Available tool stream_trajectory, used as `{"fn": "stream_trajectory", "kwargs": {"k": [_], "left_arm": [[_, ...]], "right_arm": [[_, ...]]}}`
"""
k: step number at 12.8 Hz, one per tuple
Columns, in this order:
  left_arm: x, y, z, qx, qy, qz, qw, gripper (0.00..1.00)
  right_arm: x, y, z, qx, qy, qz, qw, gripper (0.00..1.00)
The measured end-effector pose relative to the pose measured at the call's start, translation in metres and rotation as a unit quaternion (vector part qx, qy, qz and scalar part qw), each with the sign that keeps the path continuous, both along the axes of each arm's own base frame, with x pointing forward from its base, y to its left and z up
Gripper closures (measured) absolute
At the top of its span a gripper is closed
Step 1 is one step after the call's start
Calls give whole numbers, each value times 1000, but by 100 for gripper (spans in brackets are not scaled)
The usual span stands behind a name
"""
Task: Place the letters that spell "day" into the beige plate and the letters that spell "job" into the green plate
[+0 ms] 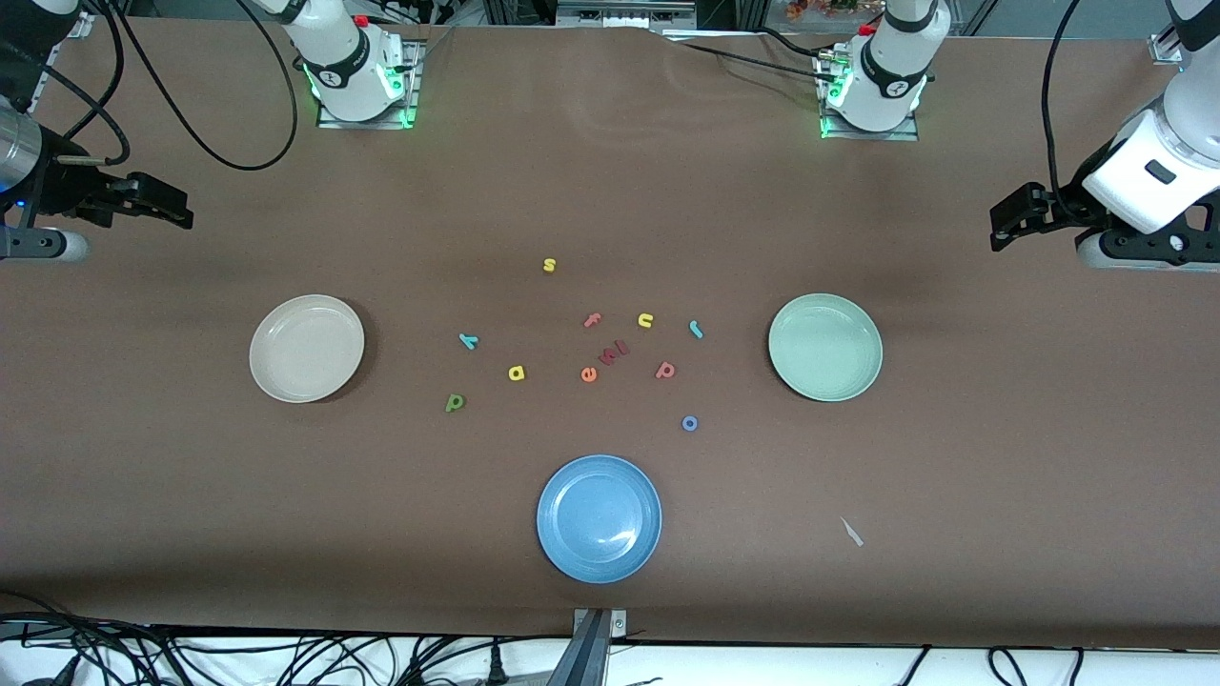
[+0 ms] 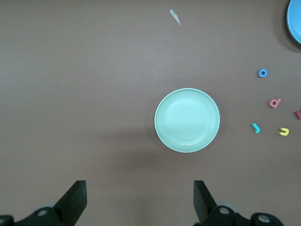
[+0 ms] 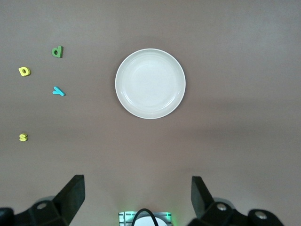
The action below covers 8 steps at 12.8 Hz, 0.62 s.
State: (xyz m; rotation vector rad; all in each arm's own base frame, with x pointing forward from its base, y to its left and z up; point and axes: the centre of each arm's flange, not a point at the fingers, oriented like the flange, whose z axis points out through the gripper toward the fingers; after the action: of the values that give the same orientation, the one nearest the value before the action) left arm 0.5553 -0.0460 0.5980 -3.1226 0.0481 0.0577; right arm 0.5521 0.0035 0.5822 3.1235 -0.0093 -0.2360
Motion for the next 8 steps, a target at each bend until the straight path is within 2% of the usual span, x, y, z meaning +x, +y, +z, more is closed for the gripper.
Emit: {"fn": "stream_trajectory", "kwargs": {"k": [8], "left_arm": [[0, 0, 0, 0, 0, 0, 1000, 0]], "right_arm": [[0, -3, 1, -9, -1, 0, 1000, 0]]}}
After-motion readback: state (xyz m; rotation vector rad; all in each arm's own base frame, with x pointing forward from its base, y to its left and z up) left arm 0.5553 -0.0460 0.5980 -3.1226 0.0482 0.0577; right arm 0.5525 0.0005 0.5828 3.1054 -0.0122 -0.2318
